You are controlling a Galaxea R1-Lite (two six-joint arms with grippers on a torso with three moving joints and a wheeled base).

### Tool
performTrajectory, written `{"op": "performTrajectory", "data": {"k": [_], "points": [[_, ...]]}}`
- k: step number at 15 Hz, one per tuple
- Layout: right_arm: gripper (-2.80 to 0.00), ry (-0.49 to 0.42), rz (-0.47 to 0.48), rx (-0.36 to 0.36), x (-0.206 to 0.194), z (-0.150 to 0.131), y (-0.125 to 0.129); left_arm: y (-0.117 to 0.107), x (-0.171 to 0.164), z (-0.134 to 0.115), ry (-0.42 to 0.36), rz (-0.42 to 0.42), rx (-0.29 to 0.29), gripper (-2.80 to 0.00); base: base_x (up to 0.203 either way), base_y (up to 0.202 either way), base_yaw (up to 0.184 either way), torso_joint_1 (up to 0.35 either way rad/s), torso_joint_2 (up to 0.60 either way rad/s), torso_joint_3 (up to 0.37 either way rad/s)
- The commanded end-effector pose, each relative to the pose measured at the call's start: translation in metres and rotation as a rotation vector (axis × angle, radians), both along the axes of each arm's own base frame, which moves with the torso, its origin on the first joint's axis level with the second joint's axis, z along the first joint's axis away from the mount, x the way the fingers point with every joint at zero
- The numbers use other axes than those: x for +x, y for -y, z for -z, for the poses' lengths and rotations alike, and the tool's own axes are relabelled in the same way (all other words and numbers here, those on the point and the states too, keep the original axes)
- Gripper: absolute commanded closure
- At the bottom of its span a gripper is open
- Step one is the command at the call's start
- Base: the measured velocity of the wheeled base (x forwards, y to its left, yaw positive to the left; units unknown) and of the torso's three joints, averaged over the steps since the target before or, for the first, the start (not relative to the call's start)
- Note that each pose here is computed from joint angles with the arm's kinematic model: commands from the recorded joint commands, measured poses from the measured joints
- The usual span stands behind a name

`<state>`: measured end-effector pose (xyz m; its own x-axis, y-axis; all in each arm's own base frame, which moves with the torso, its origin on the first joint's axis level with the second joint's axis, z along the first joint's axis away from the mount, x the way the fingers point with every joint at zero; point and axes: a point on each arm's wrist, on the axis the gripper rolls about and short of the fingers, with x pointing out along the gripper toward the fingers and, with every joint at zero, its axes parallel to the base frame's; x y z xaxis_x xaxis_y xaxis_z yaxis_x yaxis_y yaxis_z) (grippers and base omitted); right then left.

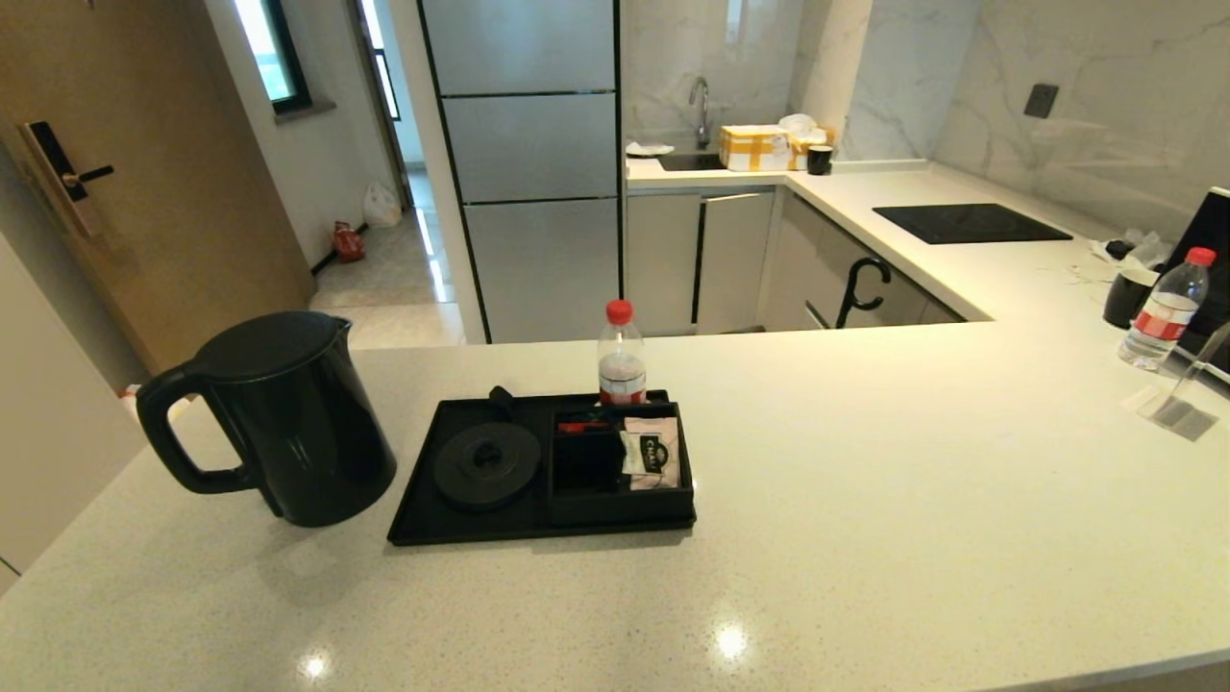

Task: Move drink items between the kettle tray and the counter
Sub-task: Pick up the tea bag

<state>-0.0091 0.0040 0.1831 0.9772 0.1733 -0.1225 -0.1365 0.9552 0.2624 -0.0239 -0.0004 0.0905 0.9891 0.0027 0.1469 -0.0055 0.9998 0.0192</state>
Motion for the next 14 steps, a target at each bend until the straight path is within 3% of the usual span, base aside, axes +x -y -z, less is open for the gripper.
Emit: {"op": "performTrajectory", "data": {"k": [1,4,7,10,14], "points": [[0.00,-0.153,-0.044,0.033,0.025,-0.022,-0.001,0.000,0.003,0.011,-0.039,0.000,0.000,0.00,0.000,0.000,0.000,0.000,0.00,0.000],[0.00,-0.390,-0.165,0.106,0.059,-0.030,-0.004,0.000,0.003,0.011,-0.039,0.000,0.000,0.00,0.000,0.000,0.000,0.000,0.00,0.000],[0.00,-0.524,-0.265,0.186,0.093,-0.028,-0.007,0.000,0.003,0.011,-0.039,0.000,0.000,0.00,0.000,0.000,0.000,0.000,0.00,0.000],[0.00,-0.607,-0.353,0.234,0.154,-0.015,-0.019,0.000,0.003,0.011,-0.039,0.000,0.000,0.00,0.000,0.000,0.000,0.000,0.00,0.000],[0.00,-0.664,-0.525,0.217,0.219,0.005,-0.066,0.000,0.003,0.011,-0.039,0.000,0.000,0.00,0.000,0.000,0.000,0.000,0.00,0.000]]}}
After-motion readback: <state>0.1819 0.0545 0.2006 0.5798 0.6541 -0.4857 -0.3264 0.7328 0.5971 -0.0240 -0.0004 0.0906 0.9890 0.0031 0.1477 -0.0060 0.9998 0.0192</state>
